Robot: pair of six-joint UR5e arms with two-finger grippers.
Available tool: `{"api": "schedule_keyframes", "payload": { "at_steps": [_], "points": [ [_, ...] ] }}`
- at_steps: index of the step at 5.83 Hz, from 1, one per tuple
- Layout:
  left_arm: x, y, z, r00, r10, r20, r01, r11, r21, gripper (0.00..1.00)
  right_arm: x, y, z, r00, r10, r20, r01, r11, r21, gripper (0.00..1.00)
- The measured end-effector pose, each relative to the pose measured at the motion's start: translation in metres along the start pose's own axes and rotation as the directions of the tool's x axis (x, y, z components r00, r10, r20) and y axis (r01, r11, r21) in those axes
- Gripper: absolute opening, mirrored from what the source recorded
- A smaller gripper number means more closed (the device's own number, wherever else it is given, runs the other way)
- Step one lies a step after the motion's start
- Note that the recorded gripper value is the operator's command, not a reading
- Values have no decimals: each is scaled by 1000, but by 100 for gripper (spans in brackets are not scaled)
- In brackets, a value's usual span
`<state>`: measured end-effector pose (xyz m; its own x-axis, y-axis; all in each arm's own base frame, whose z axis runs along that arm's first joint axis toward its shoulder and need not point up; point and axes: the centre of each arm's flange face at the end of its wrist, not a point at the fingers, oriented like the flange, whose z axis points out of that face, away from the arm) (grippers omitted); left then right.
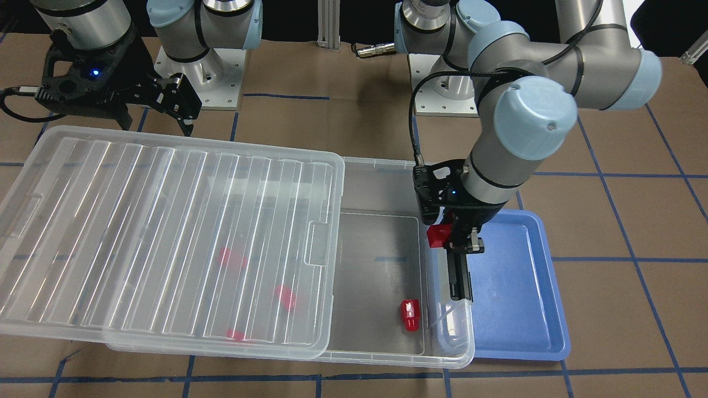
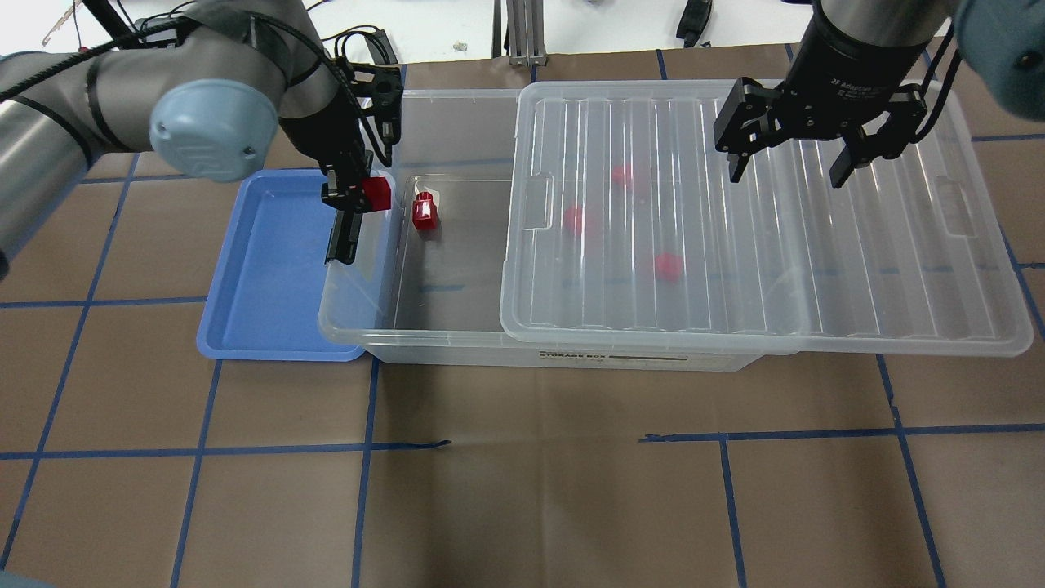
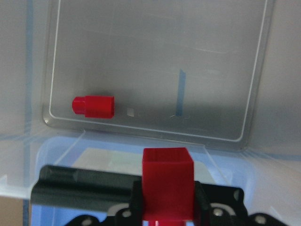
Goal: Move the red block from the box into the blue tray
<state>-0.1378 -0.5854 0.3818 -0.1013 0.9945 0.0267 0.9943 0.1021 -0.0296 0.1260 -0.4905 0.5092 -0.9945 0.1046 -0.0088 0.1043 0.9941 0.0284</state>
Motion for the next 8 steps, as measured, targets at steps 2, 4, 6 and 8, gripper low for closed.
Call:
{"api": "schedule_keyframes", "payload": {
  "at_steps": [2,4,6,8],
  "points": [
    [-5,66,-6,999,37,-33,-37,999,3,13,9,-3,0,1000,3,-4,-3,1000,-1,100],
    [-23,118,51,997,72,-31,-71,997,14,16,54,-21,4,999,1,-45,-1,1000,-6,100],
    [-30,133,118,992,119,-50,-118,993,16,25,184,-52,26,998,-29,-52,26,998,-58,100],
    [-35,136,161,987,138,-84,-137,990,24,54,313,-79,78,998,-55,-44,51,995,-91,100]
  ]
}}
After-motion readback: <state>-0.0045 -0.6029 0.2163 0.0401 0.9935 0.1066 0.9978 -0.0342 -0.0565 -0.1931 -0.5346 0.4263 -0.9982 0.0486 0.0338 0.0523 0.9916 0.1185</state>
